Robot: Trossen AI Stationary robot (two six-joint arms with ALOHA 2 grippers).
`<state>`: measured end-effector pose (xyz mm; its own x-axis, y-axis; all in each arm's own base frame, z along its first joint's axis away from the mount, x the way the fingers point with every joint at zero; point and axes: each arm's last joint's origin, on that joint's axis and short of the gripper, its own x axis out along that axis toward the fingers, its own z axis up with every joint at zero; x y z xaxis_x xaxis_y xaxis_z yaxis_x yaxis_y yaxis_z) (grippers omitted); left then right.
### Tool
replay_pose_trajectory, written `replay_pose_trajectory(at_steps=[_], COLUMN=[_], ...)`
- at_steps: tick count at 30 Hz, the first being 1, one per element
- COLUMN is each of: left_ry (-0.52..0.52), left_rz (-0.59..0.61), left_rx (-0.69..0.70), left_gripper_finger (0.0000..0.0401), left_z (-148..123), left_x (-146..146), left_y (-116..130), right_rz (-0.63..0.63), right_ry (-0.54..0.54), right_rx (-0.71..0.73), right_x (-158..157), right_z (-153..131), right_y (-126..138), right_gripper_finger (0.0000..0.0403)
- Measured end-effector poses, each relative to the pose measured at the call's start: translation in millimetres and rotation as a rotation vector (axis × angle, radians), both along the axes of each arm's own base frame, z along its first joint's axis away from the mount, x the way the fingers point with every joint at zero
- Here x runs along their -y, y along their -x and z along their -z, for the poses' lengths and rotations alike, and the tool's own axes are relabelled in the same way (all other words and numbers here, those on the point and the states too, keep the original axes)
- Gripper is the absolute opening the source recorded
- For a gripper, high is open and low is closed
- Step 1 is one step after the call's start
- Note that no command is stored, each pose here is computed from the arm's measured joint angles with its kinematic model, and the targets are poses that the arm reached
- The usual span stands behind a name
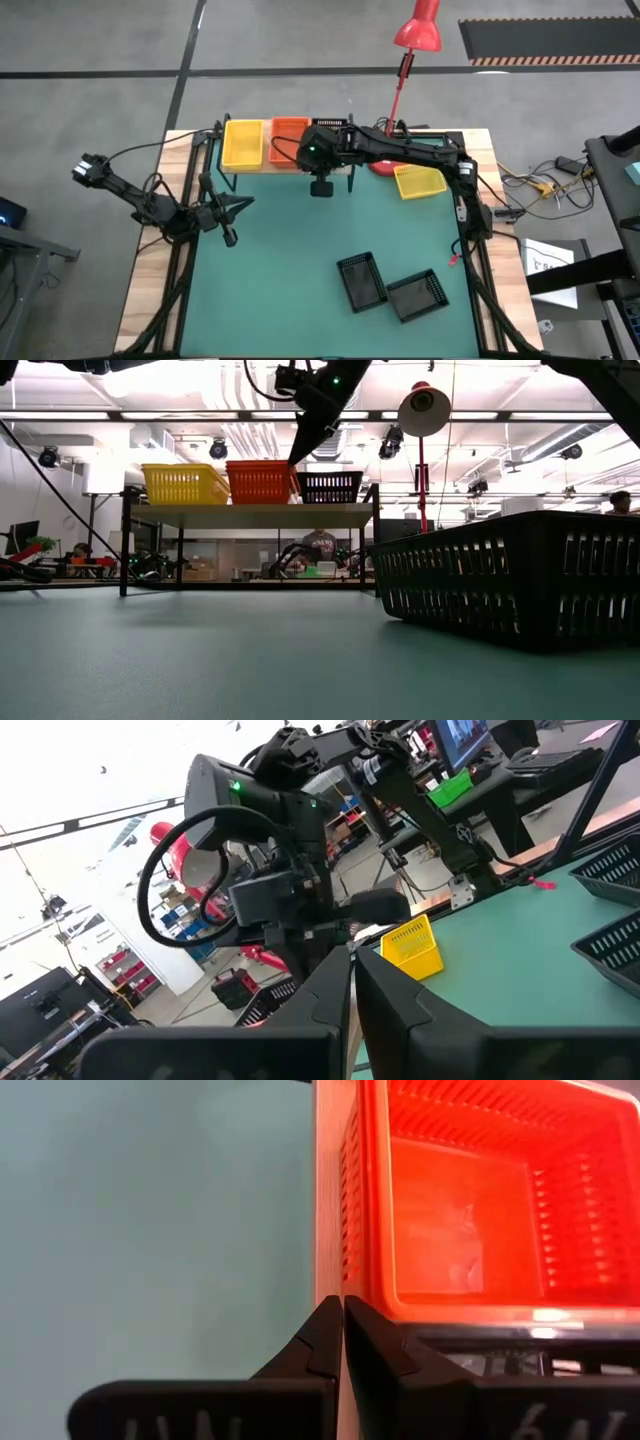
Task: Stack baskets on shelf by color
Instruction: Stack the yellow bin on top of the stacked yellow bins on the shelf
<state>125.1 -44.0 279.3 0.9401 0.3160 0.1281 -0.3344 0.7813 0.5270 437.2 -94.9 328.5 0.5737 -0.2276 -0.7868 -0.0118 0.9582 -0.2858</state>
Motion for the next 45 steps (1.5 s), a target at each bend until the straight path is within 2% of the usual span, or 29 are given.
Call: replay_pose_trajectory(at_steps=[5,14,22,28,32,36,38,43,45], left_ry=[-0.001,-0.017,-0.012,0.002,0.006,0.007,0.013,0.032,0.034], left_rz=[0.000,-0.002,-0.002,-0.002,-0.002,-0.002,-0.002,-0.002,-0.002], left_rx=[-0.001,-0.007,0.002,0.025,0.034,0.035,0.046,0.081,0.085], left_gripper_finger=[0.0004,0.0004,0.0004,0.0004,0.0004,0.0004,0.0004,0.0004,0.0004], left_z=[0.2,0.5,-0.1,-2.2,-3.0,-3.2,-4.2,-7.3,-7.5], left_x=[0.0,0.0,0.5,0.5,0.5,0.5,0.4,0.7,1.2], left_y=[0.0,-0.1,-0.8,-0.7,-0.8,-0.8,-0.7,-1.2,-2.0], right_rz=[0.027,0.094,0.122,0.239,0.306,0.368,0.439,0.817,0.907], right_ry=[-0.042,-0.180,-0.243,-0.253,-0.240,-0.272,-0.273,-0.250,-0.275], right_rx=[-0.026,-0.173,-0.228,-0.279,-0.249,-0.209,-0.177,-0.068,-0.056], right_x=[-12.8,-69.8,-122.0,-126.3,-122.1,-118.5,-116.4,-101.6,-94.7], right_z=[-11.3,-30.0,-25.2,-3.8,11.1,25.3,32.5,50.0,56.6], right_y=[12.3,48.0,72.8,100.7,121.1,142.0,152.4,181.4,190.2], right_gripper_finger=[0.0009,0.0009,0.0008,0.0008,0.0008,0.0008,0.0009,0.0012,0.0021])
